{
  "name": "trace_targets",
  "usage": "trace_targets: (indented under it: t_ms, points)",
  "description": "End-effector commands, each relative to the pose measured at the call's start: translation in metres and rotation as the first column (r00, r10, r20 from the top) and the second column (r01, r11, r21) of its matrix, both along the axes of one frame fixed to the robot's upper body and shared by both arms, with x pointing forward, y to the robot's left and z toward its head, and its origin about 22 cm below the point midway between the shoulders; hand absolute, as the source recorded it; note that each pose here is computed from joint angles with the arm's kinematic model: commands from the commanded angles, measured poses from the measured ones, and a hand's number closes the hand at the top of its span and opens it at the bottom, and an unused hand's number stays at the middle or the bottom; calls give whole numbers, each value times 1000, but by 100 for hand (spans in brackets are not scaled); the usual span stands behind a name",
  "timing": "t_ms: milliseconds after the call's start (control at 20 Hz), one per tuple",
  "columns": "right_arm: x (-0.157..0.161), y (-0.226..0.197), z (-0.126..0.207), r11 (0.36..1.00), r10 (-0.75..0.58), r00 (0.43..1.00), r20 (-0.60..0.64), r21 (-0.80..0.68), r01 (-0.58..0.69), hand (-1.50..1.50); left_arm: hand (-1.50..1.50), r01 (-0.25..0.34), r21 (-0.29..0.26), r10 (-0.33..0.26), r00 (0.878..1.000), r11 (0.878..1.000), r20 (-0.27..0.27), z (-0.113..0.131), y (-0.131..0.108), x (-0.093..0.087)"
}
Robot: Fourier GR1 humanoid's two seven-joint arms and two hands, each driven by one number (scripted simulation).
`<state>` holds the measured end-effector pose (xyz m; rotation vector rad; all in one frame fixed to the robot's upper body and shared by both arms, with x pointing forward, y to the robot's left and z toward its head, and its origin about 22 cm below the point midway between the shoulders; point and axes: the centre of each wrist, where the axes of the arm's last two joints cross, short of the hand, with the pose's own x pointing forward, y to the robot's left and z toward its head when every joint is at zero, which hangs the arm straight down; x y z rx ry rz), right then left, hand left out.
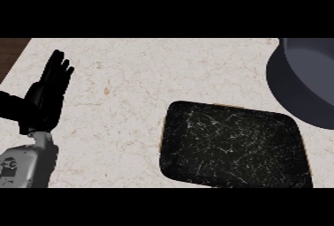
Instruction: Pick the squash from the tray and place it in the pot
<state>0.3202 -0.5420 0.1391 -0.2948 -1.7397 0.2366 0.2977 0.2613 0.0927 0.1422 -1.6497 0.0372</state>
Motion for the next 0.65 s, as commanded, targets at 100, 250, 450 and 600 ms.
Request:
trace_targets:
  t_ms: [100,250,450,600]
  points:
    - [-22,-19,3,990,118,992,40,74,-121,-150,0,16,-7,-16,1000,1000,-3,0,4,-3]
    - [-25,-24,13,991,110,993,46,71,-113,-150,0,5,-5,-5,1000,1000,4,-3,6,-4]
    - [-32,-30,15,991,114,993,25,61,-115,-150,0,-5,6,5,1000,1000,-2,-4,3,-4]
    - [-33,-32,20,993,106,994,24,46,-107,-150,0,16,-1,-16,1000,1000,2,-2,-3,-3]
